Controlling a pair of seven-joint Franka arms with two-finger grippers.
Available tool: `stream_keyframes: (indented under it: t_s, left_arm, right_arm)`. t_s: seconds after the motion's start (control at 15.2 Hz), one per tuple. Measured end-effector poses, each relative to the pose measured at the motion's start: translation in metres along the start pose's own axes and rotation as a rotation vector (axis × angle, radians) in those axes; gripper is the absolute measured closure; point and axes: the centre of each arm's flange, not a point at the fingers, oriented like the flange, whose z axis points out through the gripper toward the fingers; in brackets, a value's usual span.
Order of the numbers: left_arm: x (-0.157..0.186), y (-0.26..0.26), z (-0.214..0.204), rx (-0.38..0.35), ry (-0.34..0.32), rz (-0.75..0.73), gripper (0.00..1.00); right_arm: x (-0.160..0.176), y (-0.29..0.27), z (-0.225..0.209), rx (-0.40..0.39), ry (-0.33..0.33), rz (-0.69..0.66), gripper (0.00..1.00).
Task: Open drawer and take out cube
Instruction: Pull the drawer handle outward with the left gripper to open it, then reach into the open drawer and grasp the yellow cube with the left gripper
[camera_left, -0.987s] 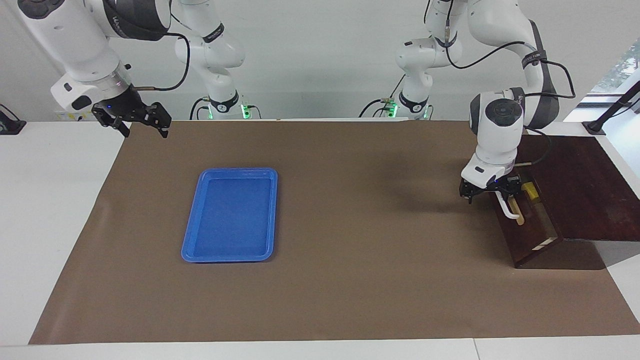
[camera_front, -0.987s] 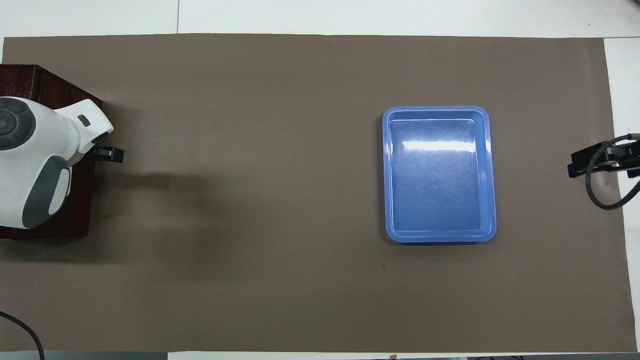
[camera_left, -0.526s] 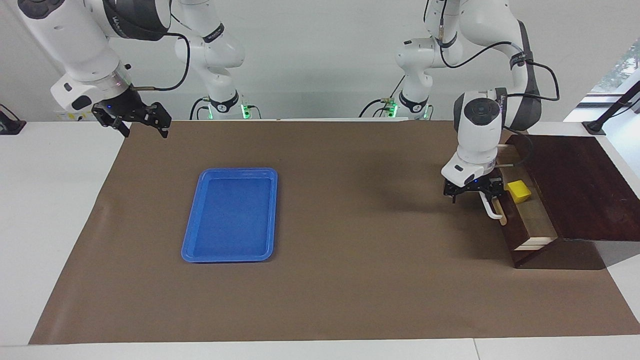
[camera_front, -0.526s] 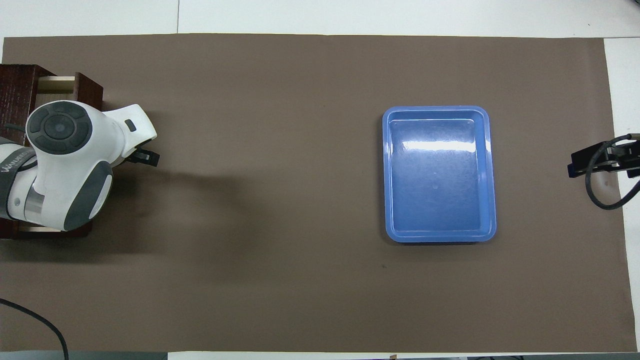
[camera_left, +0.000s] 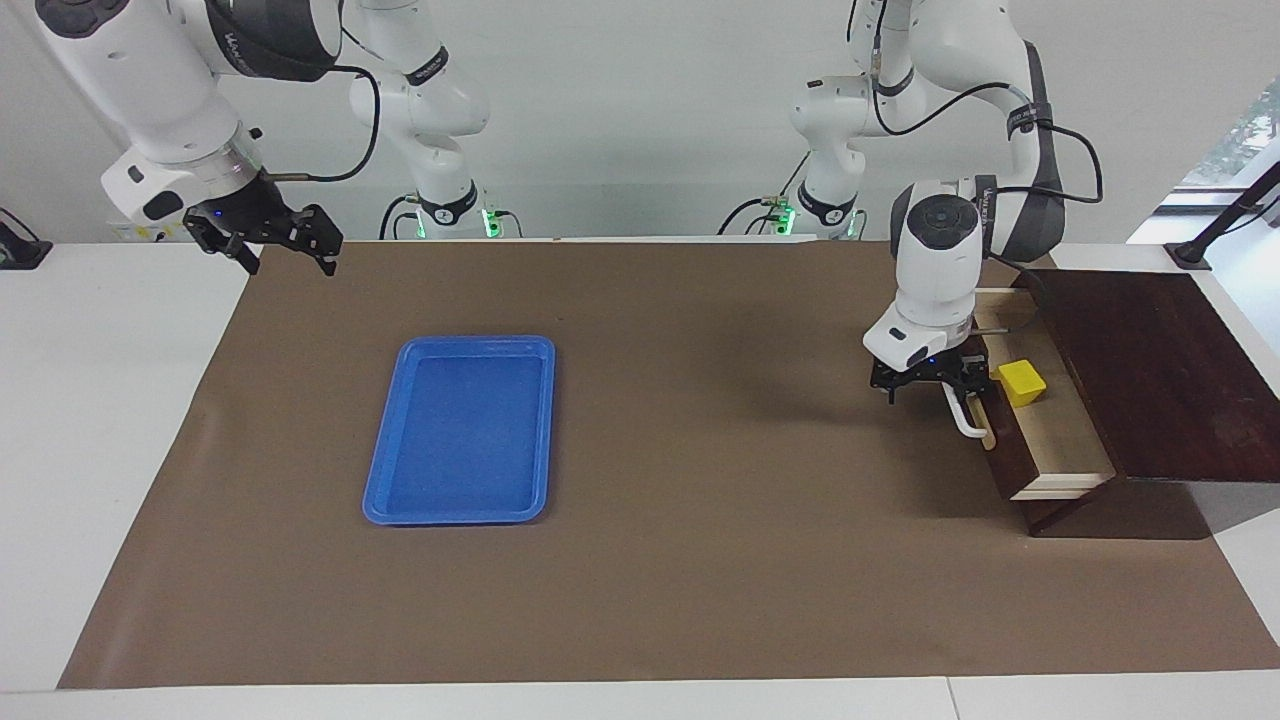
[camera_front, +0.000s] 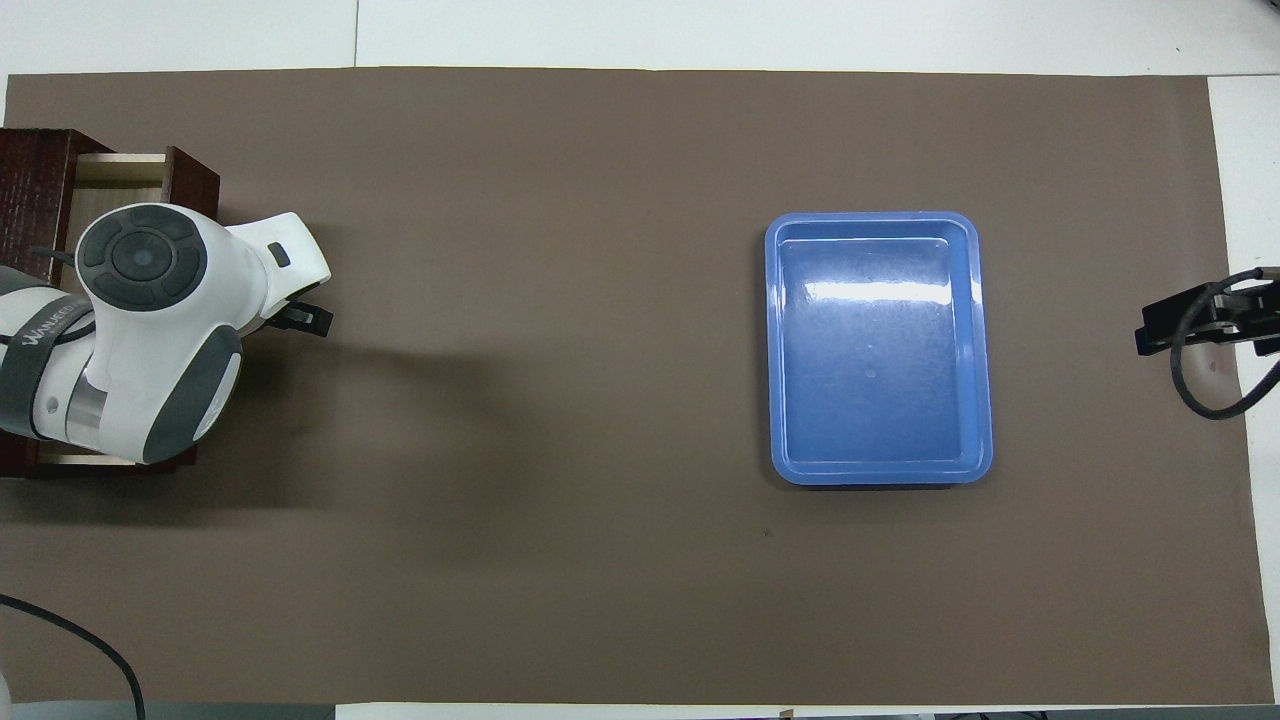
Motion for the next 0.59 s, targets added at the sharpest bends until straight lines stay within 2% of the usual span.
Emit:
stream_keyframes:
  t_s: [0.2,0.33,0.59]
  left_arm:
    - [0.001,0.003,-0.005,-0.001,-0.024,0.000,0.00]
    - [0.007,0.005,-0.028,-0.011,-0.058,-0.012,0.00]
    - [0.024,-0.001,-0.096,-0.142,-0.063,-0.113,0.00]
  right_arm:
    - [0.000,0.000,0.000,0.000,0.000,0.000,0.00]
    - [0.000,0.000,0.000,0.000,0.000,0.000,0.00]
    - [0.000,0.000,0.000,0.000,0.000,0.000,0.00]
